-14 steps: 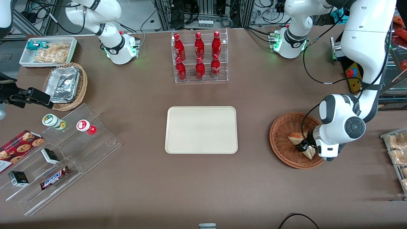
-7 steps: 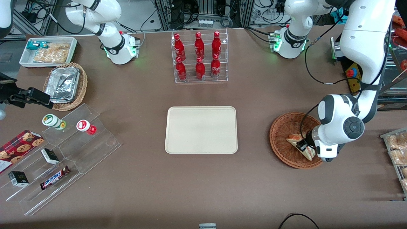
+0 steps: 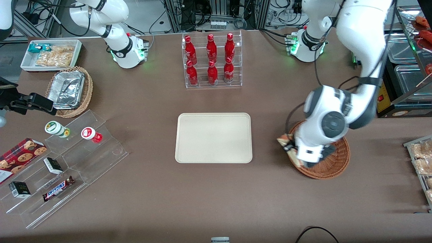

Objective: Place sandwich from basket to tray
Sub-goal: 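Carry the sandwich with the left gripper over the cream tray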

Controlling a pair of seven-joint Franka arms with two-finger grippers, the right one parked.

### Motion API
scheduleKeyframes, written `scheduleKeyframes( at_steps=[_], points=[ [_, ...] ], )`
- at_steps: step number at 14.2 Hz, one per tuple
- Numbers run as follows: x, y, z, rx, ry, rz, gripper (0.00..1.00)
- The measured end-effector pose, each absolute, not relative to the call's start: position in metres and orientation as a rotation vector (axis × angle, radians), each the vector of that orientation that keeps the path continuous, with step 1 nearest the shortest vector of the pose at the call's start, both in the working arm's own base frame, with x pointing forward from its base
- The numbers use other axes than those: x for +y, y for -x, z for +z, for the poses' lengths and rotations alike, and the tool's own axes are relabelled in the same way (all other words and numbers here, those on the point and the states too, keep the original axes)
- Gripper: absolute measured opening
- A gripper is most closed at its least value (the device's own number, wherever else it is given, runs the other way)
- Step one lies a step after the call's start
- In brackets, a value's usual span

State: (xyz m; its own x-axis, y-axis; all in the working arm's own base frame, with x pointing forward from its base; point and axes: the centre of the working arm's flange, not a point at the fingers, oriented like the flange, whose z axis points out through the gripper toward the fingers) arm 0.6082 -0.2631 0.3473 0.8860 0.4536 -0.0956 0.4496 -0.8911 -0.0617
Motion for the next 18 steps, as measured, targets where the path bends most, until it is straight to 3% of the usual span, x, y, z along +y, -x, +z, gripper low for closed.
scheduleKeyframes(
  at_steps=[3, 9, 14, 18],
  points=[
    [-0.354, -0.574, 0.338, -0.483, 3.04, 0.134, 0.35],
    [-0.491, -0.519, 0.285, -0.181, 3.085, 0.152, 0.35],
    [-0.534, -0.515, 0.228, -0.124, 3.151, 0.121, 0.35],
    [-0.538, -0.517, 0.214, -0.116, 3.159, 0.117, 0.35]
  ],
)
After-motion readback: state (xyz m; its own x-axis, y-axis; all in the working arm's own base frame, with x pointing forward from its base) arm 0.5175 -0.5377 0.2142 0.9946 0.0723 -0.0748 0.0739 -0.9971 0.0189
